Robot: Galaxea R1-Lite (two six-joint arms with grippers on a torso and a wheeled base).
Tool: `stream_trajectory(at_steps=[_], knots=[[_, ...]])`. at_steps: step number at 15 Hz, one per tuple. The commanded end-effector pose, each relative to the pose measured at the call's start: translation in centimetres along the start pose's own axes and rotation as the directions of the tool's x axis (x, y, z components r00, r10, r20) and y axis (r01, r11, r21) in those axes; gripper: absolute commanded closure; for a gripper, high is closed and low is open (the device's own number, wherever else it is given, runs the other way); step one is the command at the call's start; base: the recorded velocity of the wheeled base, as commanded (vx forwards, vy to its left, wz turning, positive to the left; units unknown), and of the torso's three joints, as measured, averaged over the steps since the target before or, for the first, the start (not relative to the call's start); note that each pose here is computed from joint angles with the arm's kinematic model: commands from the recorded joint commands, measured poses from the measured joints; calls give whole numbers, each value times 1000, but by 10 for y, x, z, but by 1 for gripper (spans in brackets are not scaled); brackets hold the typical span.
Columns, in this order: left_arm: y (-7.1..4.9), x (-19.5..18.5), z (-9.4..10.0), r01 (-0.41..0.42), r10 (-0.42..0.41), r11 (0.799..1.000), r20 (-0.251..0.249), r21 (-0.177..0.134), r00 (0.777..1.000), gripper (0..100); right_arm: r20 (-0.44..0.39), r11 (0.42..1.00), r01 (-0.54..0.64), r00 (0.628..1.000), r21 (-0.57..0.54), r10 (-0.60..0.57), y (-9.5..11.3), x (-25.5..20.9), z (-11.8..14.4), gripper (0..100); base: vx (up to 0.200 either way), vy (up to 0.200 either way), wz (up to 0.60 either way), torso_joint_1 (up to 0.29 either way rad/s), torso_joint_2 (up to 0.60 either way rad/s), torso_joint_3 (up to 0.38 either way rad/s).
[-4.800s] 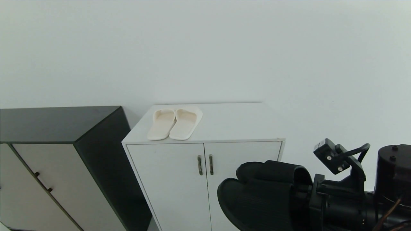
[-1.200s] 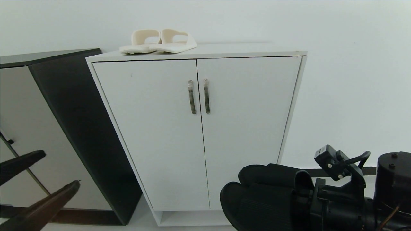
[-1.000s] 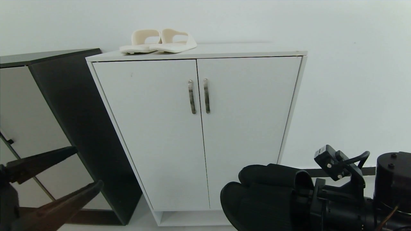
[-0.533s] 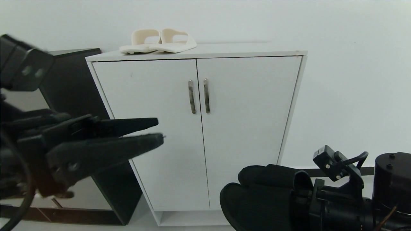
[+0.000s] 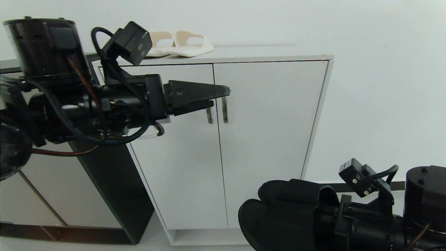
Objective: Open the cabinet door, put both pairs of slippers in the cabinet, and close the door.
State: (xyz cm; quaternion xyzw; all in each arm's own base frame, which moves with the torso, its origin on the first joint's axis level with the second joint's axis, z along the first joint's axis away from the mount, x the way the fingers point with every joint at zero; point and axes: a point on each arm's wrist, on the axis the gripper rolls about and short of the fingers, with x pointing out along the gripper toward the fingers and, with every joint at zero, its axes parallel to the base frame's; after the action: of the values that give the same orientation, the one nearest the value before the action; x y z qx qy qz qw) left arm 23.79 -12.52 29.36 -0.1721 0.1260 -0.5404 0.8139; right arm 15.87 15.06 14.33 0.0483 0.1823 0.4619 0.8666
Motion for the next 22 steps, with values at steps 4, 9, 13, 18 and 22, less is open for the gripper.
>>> stream_trajectory(at_steps=[4,9,13,18,22], knots=[[42,37,-3,-126,126,992,-6,14,992,0,-13,1000,1,1000,2,-1,-1,3,-2,100,0,0,0,0,0,0],[63,43,-1,-204,204,978,10,42,979,0,-18,1000,1,1000,3,-1,-2,4,-3,100,0,0,0,0,0,0],[73,47,4,-219,218,975,24,45,976,0,-16,1000,2,1000,3,-2,-1,4,-3,100,0,0,0,0,0,0],[94,59,5,-254,253,967,29,37,967,0,-19,1000,3,1000,3,-2,-2,4,-3,100,0,0,0,0,0,0],[101,65,5,-261,260,965,32,37,965,0,-20,1000,1,1000,4,-1,-2,4,-3,100,0,0,0,0,0,0]])
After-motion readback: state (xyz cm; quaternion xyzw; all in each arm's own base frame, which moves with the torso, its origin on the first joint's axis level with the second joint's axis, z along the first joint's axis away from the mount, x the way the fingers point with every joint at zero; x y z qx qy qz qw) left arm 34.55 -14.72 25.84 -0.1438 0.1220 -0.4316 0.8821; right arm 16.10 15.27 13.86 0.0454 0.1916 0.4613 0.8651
